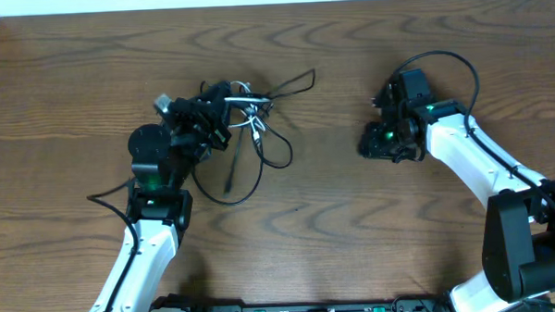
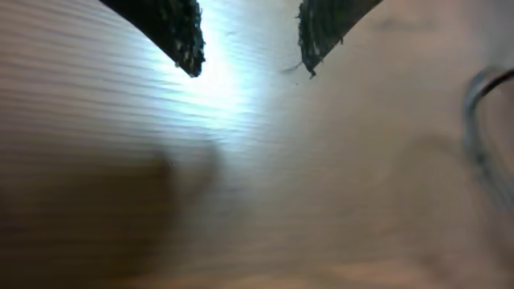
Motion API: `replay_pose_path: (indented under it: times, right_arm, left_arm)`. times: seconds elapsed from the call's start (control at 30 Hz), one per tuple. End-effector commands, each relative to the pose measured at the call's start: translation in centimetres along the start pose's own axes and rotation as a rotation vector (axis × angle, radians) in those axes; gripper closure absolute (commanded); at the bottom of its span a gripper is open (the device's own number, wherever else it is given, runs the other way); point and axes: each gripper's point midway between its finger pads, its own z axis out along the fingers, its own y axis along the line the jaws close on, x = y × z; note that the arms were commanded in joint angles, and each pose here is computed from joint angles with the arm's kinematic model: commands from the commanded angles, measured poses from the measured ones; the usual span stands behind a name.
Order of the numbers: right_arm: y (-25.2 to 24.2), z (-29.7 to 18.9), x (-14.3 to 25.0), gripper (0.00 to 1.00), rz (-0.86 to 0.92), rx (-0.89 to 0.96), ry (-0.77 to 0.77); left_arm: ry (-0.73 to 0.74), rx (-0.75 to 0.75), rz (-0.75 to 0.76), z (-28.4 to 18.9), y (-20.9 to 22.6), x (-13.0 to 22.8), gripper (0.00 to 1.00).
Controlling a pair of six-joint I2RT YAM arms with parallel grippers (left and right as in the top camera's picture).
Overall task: Untangle cables
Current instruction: 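Move the right gripper back to grasp the bundle beside the left gripper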
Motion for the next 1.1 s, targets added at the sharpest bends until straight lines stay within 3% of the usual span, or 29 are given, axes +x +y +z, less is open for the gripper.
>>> replay_pose_path:
  times: [0.0,0.23,0.37,0.47,0.53,0.6,0.73,0.87,0.97,1.07]
  right_arm:
    - [4.3,-0.5,1.3,0.62,-0.117,-0.27,0.06]
    - [7.1,-2.6,1.5,0.6,-0.174,-0.417,0.047]
    - [8.3,-5.2,1.2,0.59,-0.219,-0.438,-0.018]
    - [9.5,-7.9,0.9,0.4,-0.269,-0.451,-0.096]
    - [10.2,-9.5,0.5,0.35,-0.294,-0.458,-0.153]
    - [10.6,-10.8,-0.1,0.38,-0.262,-0.453,-0.201]
    - [10.6,-11.3,-1.0,0.57,-0.147,-0.428,-0.229]
    - [10.7,-11.2,-1.1,0.61,-0.098,-0.434,-0.22]
    - [10.6,-11.1,-1.0,0.57,-0.094,-0.429,-0.216]
    - [9.8,-10.7,-0.7,0.52,-0.076,-0.386,-0.206]
  left_arm:
    - [0.155,0.016,0.368,-0.3,-0.5,3.0,0.92]
    - [0.415,0.114,1.07,-1.5,1.2,7.0,0.92]
    - [0.477,0.134,1.224,-1.5,2.6,8.2,0.92]
    - [0.525,0.154,1.252,-1.4,3.3,9.8,0.92]
    - [0.569,0.173,1.273,-1.4,3.9,11.3,0.92]
    - [0.616,0.194,1.293,-1.6,4.5,12.9,0.92]
    - [0.704,0.23,1.309,-2.0,5.6,15.8,0.92]
    - [0.73,0.239,1.309,-2.2,6.0,16.8,0.92]
    - [0.624,0.168,1.231,-1.1,5.5,15.4,0.92]
    - [0.406,0.047,0.98,0.7,4.4,12.4,0.92]
